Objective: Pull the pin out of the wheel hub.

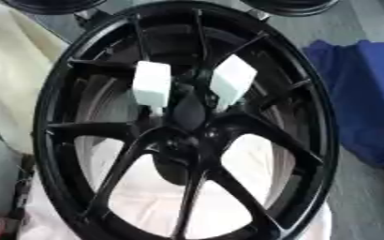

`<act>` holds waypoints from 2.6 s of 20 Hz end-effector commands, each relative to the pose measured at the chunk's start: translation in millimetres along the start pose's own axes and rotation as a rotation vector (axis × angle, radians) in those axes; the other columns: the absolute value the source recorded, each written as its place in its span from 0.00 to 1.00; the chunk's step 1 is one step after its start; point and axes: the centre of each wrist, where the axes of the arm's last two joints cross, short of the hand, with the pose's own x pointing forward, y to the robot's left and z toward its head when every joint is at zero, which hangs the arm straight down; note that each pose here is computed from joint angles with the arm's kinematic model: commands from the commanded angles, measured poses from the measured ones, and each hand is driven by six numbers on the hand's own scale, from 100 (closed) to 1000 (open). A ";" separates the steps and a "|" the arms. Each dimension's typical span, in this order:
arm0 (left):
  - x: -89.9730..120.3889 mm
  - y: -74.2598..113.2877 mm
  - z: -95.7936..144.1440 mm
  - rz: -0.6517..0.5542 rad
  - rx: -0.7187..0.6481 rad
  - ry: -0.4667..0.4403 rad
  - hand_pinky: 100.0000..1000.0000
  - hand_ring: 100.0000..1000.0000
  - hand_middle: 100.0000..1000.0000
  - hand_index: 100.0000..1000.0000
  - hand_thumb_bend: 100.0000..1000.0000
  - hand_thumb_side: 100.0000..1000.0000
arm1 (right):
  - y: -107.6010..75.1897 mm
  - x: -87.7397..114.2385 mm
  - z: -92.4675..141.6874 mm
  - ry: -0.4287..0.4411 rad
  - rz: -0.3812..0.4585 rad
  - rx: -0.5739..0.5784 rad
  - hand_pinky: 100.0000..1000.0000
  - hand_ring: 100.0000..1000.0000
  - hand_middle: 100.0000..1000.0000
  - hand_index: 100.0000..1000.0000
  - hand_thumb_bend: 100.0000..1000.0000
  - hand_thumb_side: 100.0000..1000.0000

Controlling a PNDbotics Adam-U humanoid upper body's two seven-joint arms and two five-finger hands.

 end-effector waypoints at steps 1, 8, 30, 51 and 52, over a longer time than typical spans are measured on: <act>7.5 4.1 -4.6 -0.016 -0.013 -0.035 0.94 0.53 0.53 0.73 0.11 0.72 | -18.9 17.8 -18.9 -0.124 0.151 0.127 0.78 0.70 0.62 0.69 0.00 0.35; 7.8 3.3 -4.7 -0.018 -0.032 -0.033 0.94 0.53 0.53 0.73 0.10 0.72 | -29.2 39.6 -45.5 -0.320 0.403 0.485 0.81 0.76 0.67 0.72 0.00 0.36; 9.8 -1.1 -6.6 -0.010 -0.087 -0.034 0.94 0.52 0.53 0.73 0.10 0.71 | 1.0 70.6 -78.5 -0.523 0.527 1.007 0.83 0.79 0.72 0.77 0.12 0.36; 9.8 -1.1 -6.4 -0.019 -0.097 -0.028 0.94 0.52 0.53 0.73 0.10 0.72 | 37.1 105.2 -107.9 -0.427 0.451 1.133 0.86 0.82 0.75 0.86 0.37 0.17; 9.9 -1.2 -6.5 -0.019 -0.097 -0.028 0.94 0.52 0.53 0.73 0.10 0.72 | 38.0 107.0 -109.2 -0.428 0.442 1.124 0.86 0.82 0.75 0.86 0.37 0.16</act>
